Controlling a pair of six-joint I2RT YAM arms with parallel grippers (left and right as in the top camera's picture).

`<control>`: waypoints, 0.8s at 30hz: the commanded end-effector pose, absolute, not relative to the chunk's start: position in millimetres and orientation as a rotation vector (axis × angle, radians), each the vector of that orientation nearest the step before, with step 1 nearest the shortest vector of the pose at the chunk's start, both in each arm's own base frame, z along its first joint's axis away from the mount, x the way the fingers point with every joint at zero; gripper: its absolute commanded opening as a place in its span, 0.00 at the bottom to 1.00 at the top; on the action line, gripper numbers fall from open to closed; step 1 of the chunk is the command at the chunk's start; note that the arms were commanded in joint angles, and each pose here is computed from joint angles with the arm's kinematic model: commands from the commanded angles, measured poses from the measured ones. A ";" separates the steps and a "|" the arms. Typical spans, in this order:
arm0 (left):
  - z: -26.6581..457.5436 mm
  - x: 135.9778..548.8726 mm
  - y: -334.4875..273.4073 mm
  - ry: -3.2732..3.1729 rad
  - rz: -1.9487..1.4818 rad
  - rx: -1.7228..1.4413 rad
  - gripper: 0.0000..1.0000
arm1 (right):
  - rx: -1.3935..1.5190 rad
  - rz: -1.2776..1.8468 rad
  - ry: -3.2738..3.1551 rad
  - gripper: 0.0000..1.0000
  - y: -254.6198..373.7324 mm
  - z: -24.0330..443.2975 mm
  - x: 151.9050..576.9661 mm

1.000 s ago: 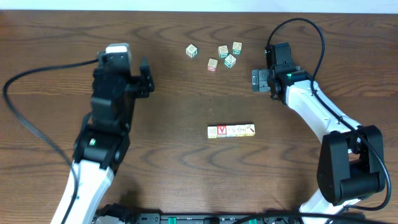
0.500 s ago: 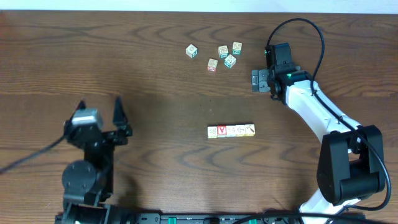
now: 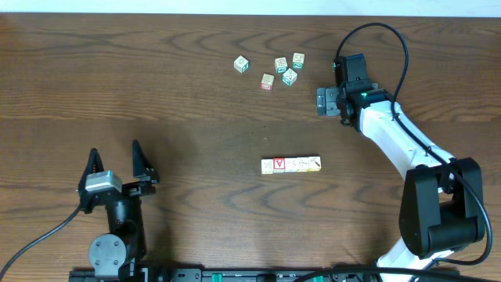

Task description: Lift 5 blocks

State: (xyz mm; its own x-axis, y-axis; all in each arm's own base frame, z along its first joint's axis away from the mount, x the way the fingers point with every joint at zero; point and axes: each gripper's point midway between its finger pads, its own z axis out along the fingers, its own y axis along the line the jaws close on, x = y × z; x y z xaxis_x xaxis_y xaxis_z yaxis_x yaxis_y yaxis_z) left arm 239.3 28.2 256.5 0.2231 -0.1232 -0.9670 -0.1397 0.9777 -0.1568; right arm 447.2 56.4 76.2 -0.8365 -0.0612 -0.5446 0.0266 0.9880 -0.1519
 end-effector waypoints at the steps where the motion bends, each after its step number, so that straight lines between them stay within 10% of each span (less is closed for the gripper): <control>1: 241.0 239.2 27.1 1.351 -0.001 -0.227 0.79 | -0.030 -0.221 2.534 0.99 57.3 83.3 450.5; 24: 138.4 240.7 34.7 1.688 0.021 -0.314 0.79 | -0.030 -0.221 2.534 0.99 57.0 83.3 450.6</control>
